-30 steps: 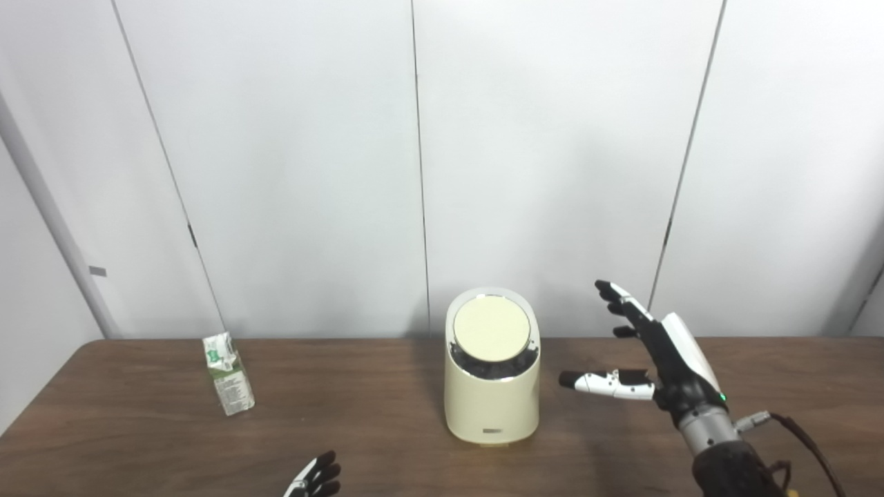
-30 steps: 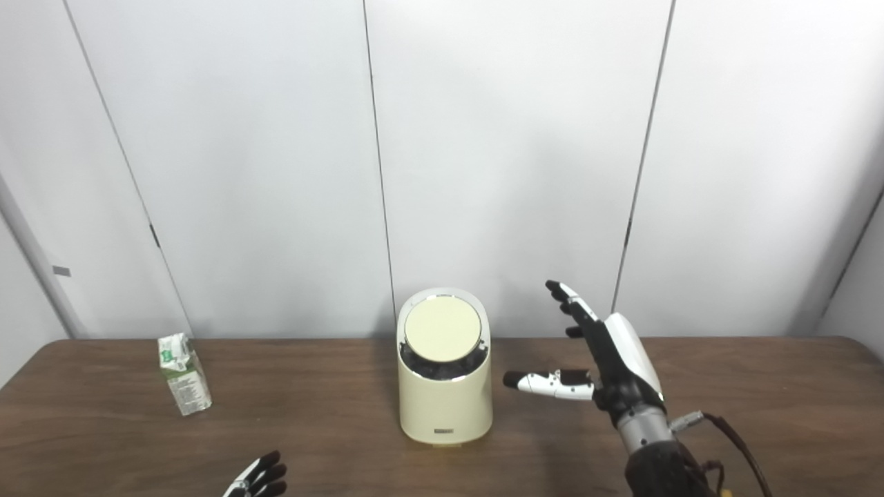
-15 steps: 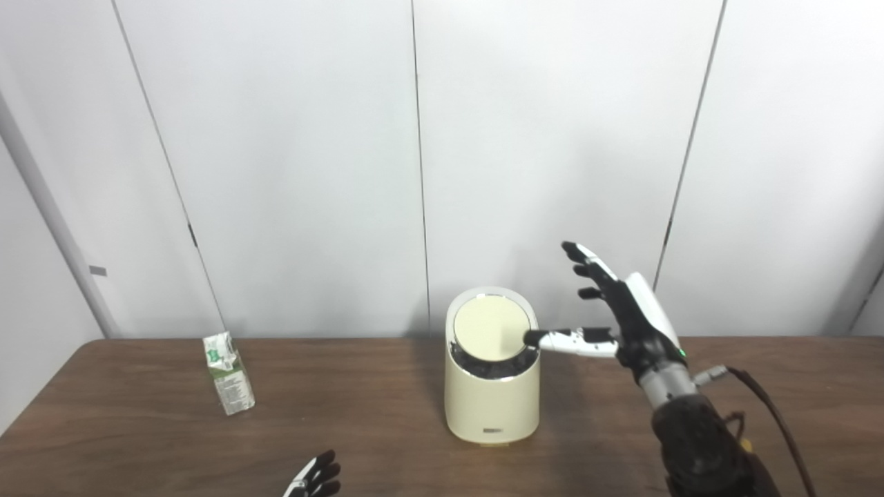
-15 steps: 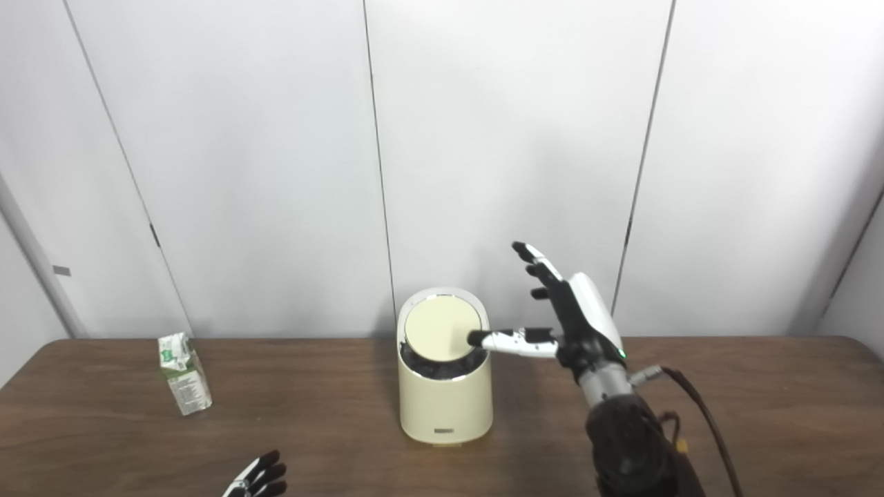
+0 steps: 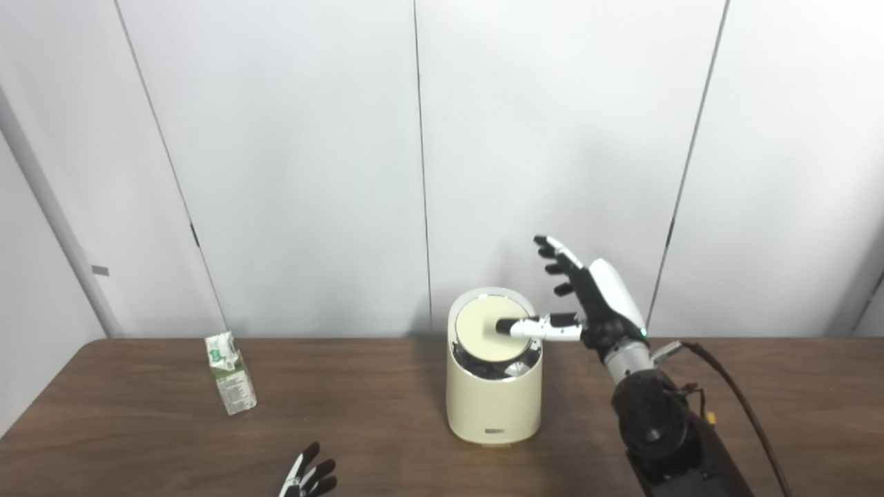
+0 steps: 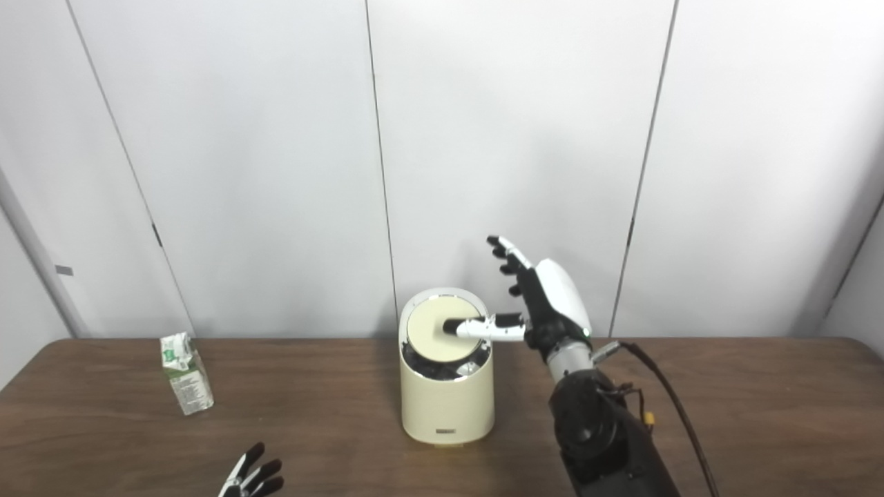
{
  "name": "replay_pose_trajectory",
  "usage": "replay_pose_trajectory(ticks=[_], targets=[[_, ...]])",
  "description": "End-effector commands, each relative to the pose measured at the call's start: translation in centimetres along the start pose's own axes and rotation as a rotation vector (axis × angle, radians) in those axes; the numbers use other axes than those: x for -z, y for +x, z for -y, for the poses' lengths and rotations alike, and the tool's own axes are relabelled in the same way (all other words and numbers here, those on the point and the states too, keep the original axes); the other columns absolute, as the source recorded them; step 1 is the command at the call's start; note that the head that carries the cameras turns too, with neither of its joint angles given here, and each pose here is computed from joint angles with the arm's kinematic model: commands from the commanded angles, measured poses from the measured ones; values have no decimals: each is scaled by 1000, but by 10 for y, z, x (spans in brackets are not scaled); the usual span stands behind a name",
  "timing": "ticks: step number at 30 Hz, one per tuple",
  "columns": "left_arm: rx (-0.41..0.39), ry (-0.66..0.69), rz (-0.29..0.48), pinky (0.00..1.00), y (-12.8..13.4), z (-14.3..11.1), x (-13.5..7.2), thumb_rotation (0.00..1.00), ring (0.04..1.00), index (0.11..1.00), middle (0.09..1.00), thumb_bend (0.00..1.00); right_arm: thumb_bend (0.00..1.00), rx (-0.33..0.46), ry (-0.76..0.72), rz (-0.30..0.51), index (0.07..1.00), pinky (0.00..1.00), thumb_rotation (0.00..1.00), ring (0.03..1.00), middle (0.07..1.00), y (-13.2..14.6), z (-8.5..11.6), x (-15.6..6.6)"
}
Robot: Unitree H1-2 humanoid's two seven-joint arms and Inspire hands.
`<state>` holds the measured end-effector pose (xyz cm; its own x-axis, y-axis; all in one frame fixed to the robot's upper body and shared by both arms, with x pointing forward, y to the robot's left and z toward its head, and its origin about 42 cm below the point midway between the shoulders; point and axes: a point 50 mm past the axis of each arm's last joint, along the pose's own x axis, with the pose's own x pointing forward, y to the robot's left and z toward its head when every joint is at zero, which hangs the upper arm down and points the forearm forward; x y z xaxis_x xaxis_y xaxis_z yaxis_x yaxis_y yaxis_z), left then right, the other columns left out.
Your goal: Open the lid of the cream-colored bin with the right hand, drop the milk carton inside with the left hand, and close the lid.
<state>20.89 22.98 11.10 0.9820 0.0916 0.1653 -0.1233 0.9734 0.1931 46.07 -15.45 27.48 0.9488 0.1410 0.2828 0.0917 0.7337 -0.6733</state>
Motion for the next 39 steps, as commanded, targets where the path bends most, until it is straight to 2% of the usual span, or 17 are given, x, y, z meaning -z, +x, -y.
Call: replay_pose_trajectory(ticks=[1, 8, 22, 26, 32, 36, 39], targets=[[-1, -29, -96, 775, -30, 7, 17, 362, 856, 1000, 895, 229, 835, 48, -14, 107, 902, 760, 297, 855, 897, 16, 14, -28], [-7, -28, -101, 773, -30, 9, 16, 360, 860, 1000, 898, 221, 887, 22, -37, 121, 918, 802, 287, 879, 905, 16, 10, -23], [-8, -23, -98, 784, -30, 10, 15, 362, 855, 1000, 891, 238, 898, 3, -135, 121, 905, 771, 252, 858, 894, 12, 3, -13], [-8, -23, -98, 791, -30, 11, 14, 366, 857, 999, 891, 233, 897, -8, -253, 166, 922, 853, 199, 909, 918, 11, 2, -12], [-11, -21, -98, 787, -30, 13, 14, 391, 853, 1000, 889, 247, 940, -2, -351, 203, 930, 872, 162, 949, 941, 10, 2, -10], [-9, -27, -95, 788, -29, 13, 14, 362, 859, 1000, 891, 228, 972, 4, -439, 253, 924, 857, 128, 937, 941, 10, 1, -13], [-12, -26, -95, 783, -29, 14, 14, 379, 862, 998, 891, 239, 982, -3, -461, 278, 929, 873, 101, 940, 947, 10, 2, -17]])
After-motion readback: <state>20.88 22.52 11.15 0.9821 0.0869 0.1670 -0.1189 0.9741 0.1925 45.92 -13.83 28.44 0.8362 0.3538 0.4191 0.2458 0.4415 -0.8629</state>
